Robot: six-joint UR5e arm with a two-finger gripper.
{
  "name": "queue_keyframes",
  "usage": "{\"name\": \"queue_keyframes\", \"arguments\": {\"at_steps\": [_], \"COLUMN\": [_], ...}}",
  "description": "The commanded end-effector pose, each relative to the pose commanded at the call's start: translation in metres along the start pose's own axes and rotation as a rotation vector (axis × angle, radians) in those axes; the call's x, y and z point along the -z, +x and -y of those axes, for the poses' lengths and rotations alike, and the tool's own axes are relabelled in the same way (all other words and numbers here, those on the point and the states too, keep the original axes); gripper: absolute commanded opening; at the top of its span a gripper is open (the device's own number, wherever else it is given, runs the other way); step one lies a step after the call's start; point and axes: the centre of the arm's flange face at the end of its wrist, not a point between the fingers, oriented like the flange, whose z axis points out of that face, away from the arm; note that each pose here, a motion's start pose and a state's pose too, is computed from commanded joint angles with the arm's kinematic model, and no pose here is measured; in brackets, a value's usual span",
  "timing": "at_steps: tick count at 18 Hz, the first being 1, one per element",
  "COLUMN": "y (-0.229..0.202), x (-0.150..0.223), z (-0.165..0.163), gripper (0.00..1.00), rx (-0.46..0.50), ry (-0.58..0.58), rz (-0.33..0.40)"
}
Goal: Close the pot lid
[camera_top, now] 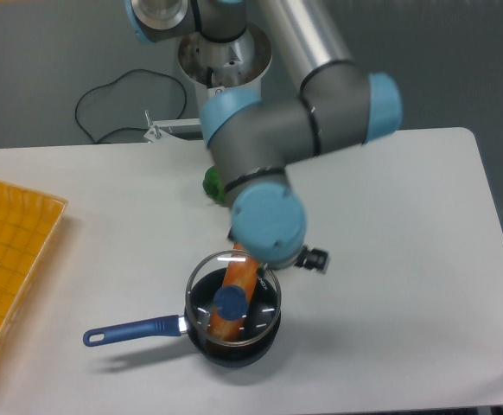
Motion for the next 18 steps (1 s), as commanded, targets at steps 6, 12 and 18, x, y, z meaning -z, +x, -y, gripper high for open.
{"name": "queue_keyframes", "arguments": {"at_steps": [6, 12, 18], "y": [-0.037, -0.076, -0.102], "x": [0.022, 0.031, -0.005], "z": [-0.079, -0.126, -0.15], "gripper": [1.0, 1.0, 1.0], "rx": [-0.084, -0.141, -0.245], "ry": [0.052, 0.144, 0.158], "rz": [0.002, 0.027, 0.06]}}
